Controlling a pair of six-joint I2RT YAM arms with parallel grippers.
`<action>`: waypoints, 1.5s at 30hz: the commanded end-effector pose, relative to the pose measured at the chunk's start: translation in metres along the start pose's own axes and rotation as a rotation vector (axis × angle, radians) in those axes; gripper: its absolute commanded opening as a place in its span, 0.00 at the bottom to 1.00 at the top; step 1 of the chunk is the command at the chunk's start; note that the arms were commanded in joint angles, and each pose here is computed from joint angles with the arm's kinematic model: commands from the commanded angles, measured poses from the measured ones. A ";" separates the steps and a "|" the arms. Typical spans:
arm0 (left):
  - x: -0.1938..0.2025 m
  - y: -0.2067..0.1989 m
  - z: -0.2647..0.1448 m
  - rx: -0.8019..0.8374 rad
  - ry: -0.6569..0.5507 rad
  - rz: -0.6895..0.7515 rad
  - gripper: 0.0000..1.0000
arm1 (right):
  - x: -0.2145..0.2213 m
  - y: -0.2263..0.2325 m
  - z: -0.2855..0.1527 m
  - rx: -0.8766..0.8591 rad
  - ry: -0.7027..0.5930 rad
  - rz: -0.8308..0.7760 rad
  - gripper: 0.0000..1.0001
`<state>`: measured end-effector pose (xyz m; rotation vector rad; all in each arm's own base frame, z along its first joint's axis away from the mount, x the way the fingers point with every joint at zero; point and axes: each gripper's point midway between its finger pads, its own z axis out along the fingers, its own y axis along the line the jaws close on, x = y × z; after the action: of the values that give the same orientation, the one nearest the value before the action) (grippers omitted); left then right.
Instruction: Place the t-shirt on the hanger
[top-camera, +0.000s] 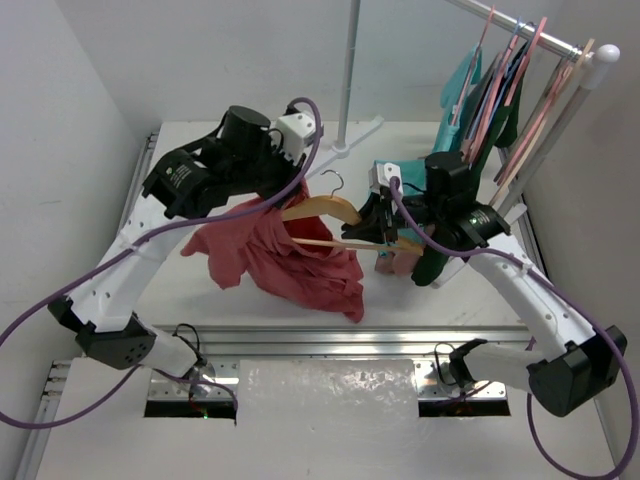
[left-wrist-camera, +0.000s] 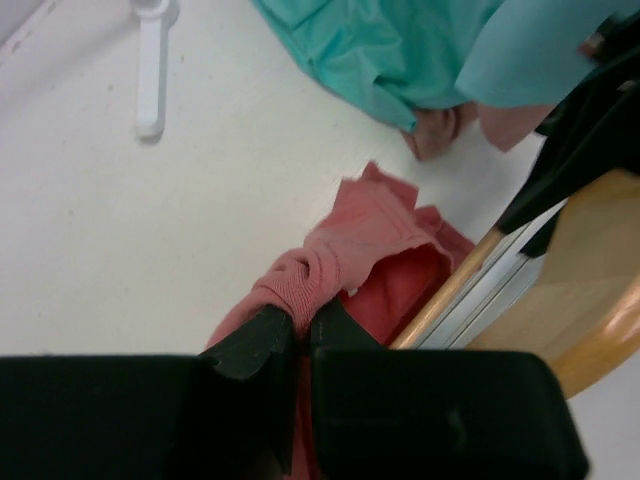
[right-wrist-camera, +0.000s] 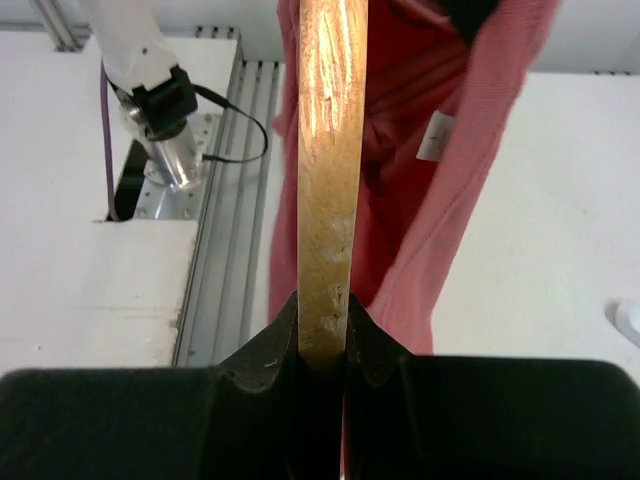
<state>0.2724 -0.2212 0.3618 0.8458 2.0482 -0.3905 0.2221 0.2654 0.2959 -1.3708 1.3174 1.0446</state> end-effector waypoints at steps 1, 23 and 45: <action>-0.058 -0.009 -0.016 0.038 -0.181 0.012 0.00 | -0.051 0.016 0.002 -0.108 -0.173 -0.155 0.00; -0.125 0.067 -0.144 -0.486 -0.717 -0.176 1.00 | -0.050 -0.008 -0.047 0.050 -0.509 0.058 0.00; -0.035 -0.076 -0.055 0.354 -0.347 0.427 0.99 | -0.038 0.020 -0.059 0.062 -0.311 0.037 0.00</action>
<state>0.2375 -0.2554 0.4052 1.1895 1.5411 -0.4720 0.1996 0.2167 0.3180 -1.0276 1.2412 1.2703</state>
